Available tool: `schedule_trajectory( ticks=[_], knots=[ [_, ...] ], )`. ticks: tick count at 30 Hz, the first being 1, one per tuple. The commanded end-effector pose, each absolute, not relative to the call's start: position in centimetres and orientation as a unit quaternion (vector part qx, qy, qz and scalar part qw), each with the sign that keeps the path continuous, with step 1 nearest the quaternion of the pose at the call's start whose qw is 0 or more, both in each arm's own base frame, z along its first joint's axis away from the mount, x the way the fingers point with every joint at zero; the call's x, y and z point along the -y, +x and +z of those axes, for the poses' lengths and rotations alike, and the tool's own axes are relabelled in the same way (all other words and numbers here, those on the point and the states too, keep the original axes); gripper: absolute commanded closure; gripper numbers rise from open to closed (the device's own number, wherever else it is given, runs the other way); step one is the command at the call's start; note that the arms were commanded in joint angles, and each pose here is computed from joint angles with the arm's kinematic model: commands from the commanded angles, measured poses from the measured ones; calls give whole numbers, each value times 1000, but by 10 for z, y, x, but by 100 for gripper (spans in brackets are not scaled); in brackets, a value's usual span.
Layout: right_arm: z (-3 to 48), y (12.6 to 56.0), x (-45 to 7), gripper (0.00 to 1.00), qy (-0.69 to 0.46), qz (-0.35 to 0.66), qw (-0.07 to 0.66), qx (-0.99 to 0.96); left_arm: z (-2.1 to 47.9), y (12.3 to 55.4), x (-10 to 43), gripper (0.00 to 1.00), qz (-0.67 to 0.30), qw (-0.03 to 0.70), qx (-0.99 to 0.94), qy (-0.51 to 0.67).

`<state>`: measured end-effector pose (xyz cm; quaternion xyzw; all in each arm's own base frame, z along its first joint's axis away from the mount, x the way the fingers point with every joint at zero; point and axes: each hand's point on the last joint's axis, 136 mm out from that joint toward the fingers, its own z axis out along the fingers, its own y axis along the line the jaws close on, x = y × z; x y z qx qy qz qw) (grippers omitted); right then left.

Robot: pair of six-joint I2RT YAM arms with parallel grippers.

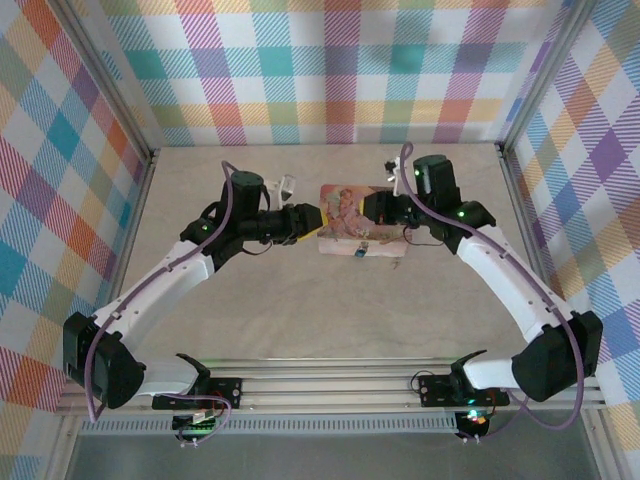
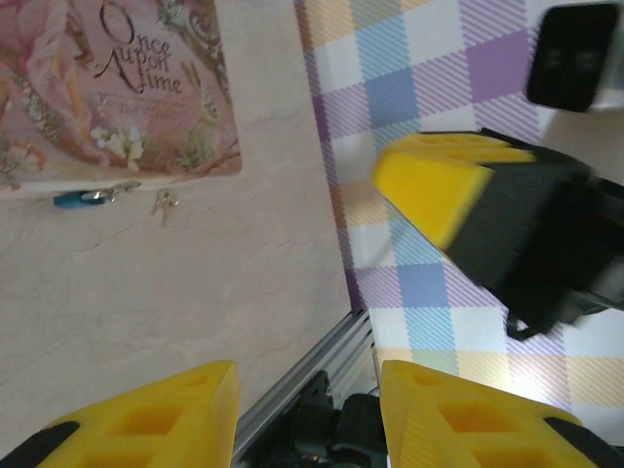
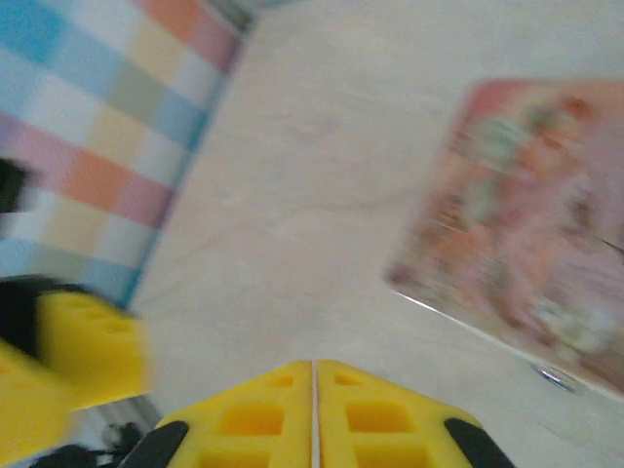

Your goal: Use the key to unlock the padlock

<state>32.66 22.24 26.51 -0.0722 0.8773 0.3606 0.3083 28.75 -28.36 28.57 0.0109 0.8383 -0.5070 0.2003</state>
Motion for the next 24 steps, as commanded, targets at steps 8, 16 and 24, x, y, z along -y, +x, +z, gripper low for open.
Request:
schedule_trajectory(
  ticks=[8, 16, 24],
  knots=[
    [129, 306, -165, 73, 34, 219, 205, -953, 254, 290, 285, 58, -472, 159, -866, 29],
    [78, 328, -150, 71, -44, 144, 242, -959, 241, 293, 287, 58, -457, 140, -877, 38],
    [46, 354, -141, 69, -38, 113, 206, -971, 236, 300, 290, 58, -448, 134, -883, 41]
  ],
)
